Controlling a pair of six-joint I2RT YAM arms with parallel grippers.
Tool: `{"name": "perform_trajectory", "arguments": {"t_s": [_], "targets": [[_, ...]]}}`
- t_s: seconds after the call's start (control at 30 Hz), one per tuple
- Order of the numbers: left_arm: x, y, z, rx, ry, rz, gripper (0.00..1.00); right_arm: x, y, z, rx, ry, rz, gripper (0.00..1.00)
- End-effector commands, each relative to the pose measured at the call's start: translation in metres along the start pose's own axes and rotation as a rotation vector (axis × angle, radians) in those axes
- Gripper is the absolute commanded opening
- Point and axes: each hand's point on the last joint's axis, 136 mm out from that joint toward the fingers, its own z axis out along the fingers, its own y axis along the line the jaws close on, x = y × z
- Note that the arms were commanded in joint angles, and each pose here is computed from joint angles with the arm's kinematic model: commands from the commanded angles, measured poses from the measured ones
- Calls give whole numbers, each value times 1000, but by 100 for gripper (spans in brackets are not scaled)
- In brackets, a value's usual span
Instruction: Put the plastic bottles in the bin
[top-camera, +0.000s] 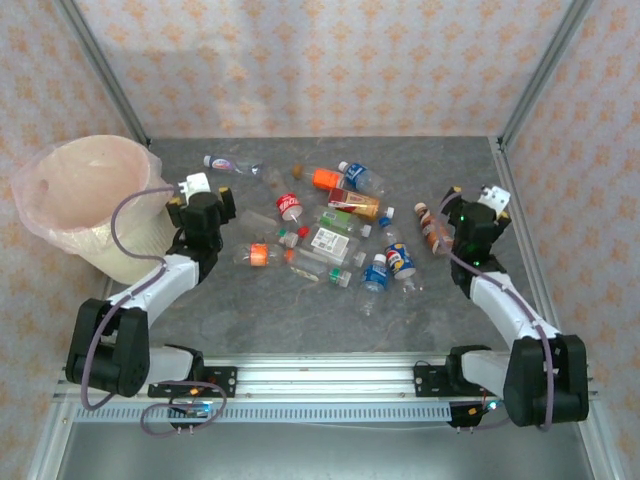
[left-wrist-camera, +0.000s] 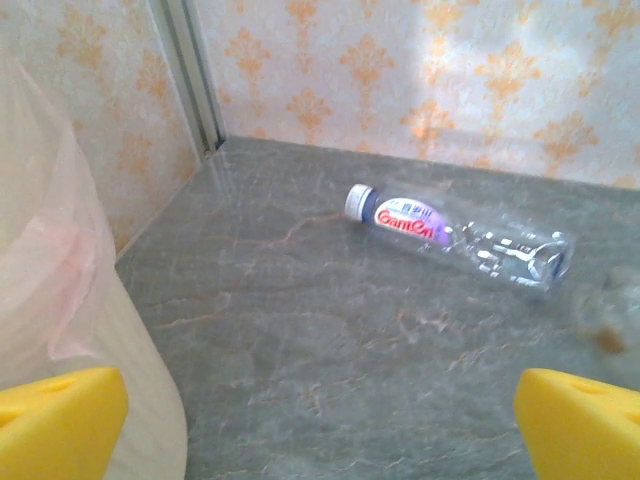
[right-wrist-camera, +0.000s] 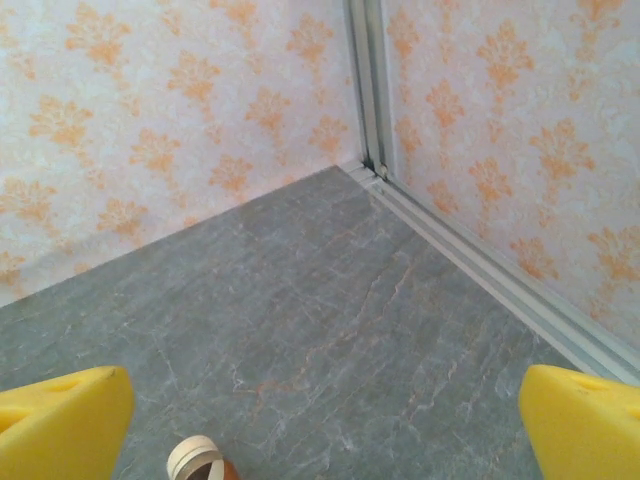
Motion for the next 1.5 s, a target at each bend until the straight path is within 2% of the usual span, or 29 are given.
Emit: {"name": "perform_trajectory", "arguments": {"t_s": [0.0, 0.1, 0.17, 0.27, 0.33, 0.47, 0.6, 0.77, 0.93, 1.1, 1.3, 1.47], "targets": [[16, 4, -6, -47, 124, -9, 100, 43, -15, -5, 83, 269, -8, 99], [21, 0, -9, -23, 172, -61, 100, 72, -8, -5, 68, 453, -44, 99], [25, -4, -13, 4, 209, -116, 100, 86, -6, 0, 63, 518, -95, 99], [27, -19, -22, 88, 268, -221, 100, 104, 12, 6, -67, 634, -227, 99], [27, -32, -27, 163, 293, -294, 100, 112, 13, 15, -83, 676, -307, 99], [16, -52, -35, 280, 295, -393, 100, 140, 20, 22, -205, 798, -479, 99], [8, -61, -39, 324, 308, -430, 100, 169, 26, 22, -282, 915, -522, 99], [8, -67, -41, 350, 327, -431, 100, 186, 14, 27, -223, 1000, -562, 100], [7, -79, -42, 403, 347, -442, 100, 189, 0, 30, -137, 1014, -576, 86], [0, -98, -46, 473, 356, -437, 100, 167, -3, 37, -77, 899, -553, 68], [-11, -124, -55, 574, 359, -441, 100, 135, 11, 34, -102, 765, -479, 45], [-27, -158, -73, 743, 361, -433, 100, 91, 54, 15, -228, 608, -341, 43]]}}
